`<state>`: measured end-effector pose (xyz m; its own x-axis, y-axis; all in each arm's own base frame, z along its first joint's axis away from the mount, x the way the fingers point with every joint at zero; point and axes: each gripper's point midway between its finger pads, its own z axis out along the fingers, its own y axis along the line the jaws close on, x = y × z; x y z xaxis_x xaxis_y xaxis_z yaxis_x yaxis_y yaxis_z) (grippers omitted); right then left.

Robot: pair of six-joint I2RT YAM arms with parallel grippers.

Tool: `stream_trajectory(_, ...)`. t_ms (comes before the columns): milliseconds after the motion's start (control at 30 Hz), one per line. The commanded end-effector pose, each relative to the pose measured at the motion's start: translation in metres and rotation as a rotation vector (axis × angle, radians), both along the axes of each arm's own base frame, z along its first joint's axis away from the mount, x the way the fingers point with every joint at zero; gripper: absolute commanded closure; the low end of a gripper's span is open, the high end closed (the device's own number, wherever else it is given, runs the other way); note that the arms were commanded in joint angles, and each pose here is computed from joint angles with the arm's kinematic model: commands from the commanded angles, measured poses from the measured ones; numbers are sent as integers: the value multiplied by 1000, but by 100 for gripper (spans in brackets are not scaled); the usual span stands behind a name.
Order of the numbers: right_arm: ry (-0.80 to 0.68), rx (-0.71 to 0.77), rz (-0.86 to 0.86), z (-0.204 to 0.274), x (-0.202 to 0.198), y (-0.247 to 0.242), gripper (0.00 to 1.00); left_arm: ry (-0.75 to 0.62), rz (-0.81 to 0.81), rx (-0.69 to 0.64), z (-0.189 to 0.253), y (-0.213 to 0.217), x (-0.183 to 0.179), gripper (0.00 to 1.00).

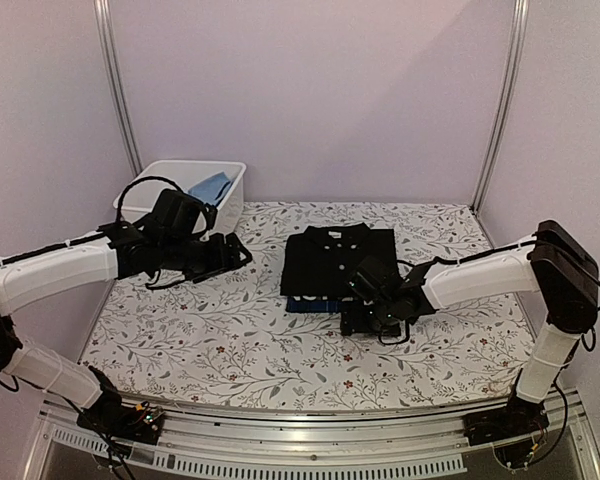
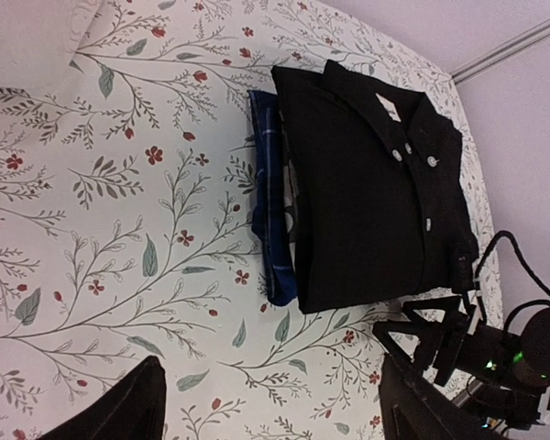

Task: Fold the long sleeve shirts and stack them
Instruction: Move the square-folded shirt to the corner of the board.

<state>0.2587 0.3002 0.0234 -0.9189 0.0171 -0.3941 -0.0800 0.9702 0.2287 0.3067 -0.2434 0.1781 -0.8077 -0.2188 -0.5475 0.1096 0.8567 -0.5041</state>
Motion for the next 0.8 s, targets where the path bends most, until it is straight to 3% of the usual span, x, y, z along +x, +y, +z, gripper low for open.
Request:
stream_trajectory(0, -21, -12, -33, -10, 14, 13, 13, -33, 10, 24, 7, 9, -4, 20)
stream_trajectory(433, -1, -91, -30, -45, 69, 14, 13, -74, 13, 16, 21, 27, -6, 20)
stream_trajectory(767, 8, -26, -18, -46, 132, 25, 13, -90, 17, -14, 27, 38, -8, 20)
